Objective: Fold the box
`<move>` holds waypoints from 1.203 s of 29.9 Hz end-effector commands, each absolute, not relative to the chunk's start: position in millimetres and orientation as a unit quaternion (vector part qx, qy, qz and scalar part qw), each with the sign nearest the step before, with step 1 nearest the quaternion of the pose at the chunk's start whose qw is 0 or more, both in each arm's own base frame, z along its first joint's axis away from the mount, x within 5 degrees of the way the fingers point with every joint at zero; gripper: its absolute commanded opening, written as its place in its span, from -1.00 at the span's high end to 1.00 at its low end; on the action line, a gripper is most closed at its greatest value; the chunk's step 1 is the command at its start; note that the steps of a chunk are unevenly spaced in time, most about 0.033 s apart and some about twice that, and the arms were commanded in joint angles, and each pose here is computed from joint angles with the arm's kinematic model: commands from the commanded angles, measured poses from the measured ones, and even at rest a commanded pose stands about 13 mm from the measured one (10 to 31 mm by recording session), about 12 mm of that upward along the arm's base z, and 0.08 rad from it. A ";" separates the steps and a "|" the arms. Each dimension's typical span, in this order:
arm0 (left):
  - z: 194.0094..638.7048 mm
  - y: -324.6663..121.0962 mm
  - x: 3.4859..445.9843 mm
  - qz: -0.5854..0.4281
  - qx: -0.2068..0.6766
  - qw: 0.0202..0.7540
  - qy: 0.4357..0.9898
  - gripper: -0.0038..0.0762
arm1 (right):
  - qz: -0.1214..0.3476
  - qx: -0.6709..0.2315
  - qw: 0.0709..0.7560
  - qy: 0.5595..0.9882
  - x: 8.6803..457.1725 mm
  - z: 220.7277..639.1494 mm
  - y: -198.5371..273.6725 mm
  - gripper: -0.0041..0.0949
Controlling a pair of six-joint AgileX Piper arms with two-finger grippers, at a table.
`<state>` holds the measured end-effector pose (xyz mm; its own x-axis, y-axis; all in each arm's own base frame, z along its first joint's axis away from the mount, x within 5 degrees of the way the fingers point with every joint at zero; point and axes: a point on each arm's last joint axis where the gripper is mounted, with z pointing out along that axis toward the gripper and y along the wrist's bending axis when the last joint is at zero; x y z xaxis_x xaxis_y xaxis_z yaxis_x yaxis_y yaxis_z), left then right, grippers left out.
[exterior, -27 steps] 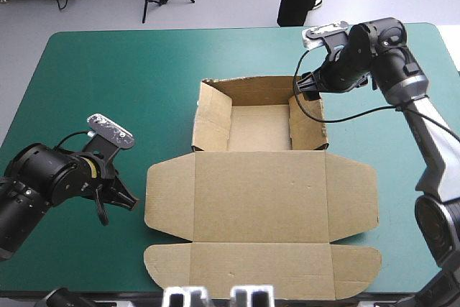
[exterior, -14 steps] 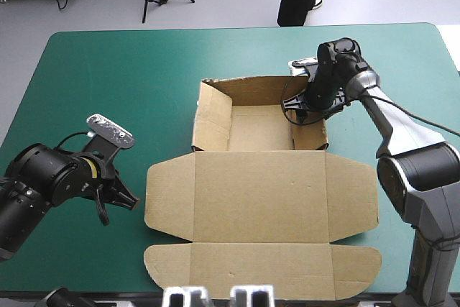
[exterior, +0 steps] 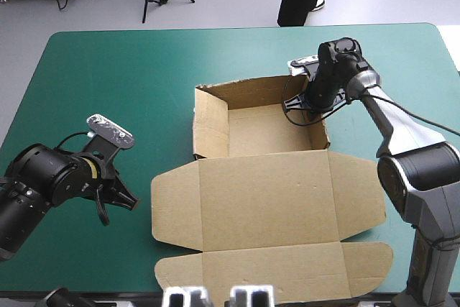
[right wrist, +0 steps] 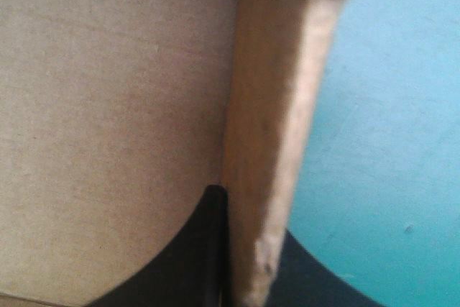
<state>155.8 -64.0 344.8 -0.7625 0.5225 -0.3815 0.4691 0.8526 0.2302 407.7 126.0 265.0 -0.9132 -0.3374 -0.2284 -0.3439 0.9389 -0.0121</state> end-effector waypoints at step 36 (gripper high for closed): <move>354.7 -62.8 153.5 0.058 0.254 0.243 0.934 0.92 | -0.069 0.099 0.228 0.966 377.7 333.0 -200.5 0.45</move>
<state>155.8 -64.0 344.8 -0.7709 0.5068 -0.3859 0.4550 0.8621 0.2232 385.8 -200.6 293.4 -0.9225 0.2002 -0.3299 0.2270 0.9729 -0.0441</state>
